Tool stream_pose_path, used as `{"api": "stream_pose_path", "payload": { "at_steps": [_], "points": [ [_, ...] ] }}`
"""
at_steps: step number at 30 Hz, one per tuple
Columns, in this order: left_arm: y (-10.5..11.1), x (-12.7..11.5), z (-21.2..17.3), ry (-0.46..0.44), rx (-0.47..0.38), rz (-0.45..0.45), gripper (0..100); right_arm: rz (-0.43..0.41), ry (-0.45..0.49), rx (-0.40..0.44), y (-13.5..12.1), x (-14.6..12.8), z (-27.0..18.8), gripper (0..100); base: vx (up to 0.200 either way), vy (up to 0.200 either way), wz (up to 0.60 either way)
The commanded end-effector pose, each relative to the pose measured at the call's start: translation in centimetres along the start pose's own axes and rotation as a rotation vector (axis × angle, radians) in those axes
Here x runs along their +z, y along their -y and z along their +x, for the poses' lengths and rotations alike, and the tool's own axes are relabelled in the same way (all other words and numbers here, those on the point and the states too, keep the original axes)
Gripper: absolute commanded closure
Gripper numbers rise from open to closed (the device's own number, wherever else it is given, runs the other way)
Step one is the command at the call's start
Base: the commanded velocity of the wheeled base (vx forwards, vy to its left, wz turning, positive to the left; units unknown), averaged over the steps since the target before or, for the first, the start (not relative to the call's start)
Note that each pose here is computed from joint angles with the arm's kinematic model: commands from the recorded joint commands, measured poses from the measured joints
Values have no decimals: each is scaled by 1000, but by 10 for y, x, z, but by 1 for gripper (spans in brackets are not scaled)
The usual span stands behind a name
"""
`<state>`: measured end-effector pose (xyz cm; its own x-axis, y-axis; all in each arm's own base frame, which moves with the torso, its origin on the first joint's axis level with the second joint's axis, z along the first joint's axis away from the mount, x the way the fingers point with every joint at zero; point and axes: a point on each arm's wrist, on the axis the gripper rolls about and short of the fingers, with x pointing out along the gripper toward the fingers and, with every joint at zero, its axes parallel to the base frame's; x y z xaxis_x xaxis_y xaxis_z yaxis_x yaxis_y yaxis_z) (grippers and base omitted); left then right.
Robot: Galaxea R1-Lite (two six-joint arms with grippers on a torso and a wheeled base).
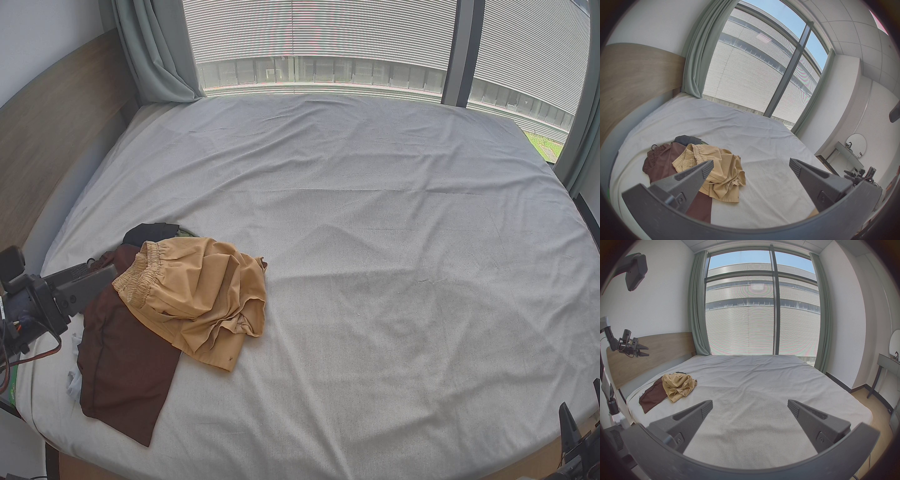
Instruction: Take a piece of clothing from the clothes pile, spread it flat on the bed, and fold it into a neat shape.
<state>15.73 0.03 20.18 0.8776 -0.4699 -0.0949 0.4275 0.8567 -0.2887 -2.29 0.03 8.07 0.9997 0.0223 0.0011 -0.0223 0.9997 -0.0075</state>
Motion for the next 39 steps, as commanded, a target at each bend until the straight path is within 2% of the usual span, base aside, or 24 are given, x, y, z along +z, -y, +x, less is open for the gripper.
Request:
{"api": "stream_pose_path", "payload": {
  "at_steps": [1, 9, 16, 30, 39],
  "points": [
    [-16, -6, 16, -51, -1, -43, 0, 0, -1, 1, 0, -5, 0, 0, 0, 0, 0],
    [-36, -7, 24, -82, 3, -74, 0, 0, -1, 1, 0, -5, 0, 0, 0, 0, 0],
    [-45, -3, 29, -79, -64, -72, 0, 0, -1, 1, 0, -5, 0, 0, 0, 0, 0],
    [-67, -7, 48, -115, -64, -107, 0, -2, -3, 1, 0, -5, 0, 0, 0, 0, 0],
    [-98, -16, 64, -106, -59, -37, 0, -2, -1, 1, 0, -5, 0, 0, 0, 0, 0]
  ]
}}
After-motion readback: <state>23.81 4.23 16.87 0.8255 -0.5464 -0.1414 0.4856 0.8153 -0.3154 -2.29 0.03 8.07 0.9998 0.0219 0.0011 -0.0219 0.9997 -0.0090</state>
